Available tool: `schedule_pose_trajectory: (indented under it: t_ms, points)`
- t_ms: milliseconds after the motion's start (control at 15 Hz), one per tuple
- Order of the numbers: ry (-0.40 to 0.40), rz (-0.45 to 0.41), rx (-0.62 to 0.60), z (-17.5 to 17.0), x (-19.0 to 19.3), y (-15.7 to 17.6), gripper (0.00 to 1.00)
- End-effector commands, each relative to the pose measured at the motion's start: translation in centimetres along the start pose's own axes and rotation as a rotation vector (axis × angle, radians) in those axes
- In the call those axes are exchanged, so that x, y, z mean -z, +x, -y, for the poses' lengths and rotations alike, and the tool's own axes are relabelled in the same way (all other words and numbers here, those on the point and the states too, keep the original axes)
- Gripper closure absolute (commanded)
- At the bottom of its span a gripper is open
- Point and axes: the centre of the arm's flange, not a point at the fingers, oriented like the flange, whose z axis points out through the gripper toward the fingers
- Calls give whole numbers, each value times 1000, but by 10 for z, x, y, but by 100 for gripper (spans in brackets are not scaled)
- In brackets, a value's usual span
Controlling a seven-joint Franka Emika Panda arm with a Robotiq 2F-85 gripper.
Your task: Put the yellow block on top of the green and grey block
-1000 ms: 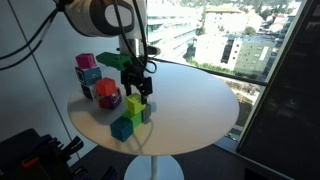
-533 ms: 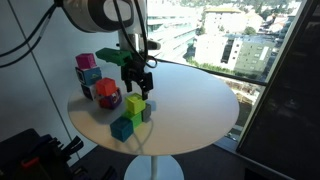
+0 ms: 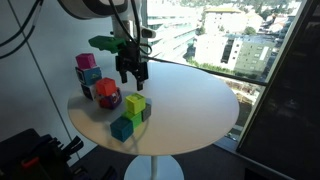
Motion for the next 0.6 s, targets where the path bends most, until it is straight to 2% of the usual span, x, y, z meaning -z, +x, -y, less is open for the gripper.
schedule_pose_trajectory:
  t_ms: [0, 533]
  points:
    - [-1, 18, 17, 9, 31, -10, 0]
    - [-22, 87, 37, 24, 73, -34, 0]
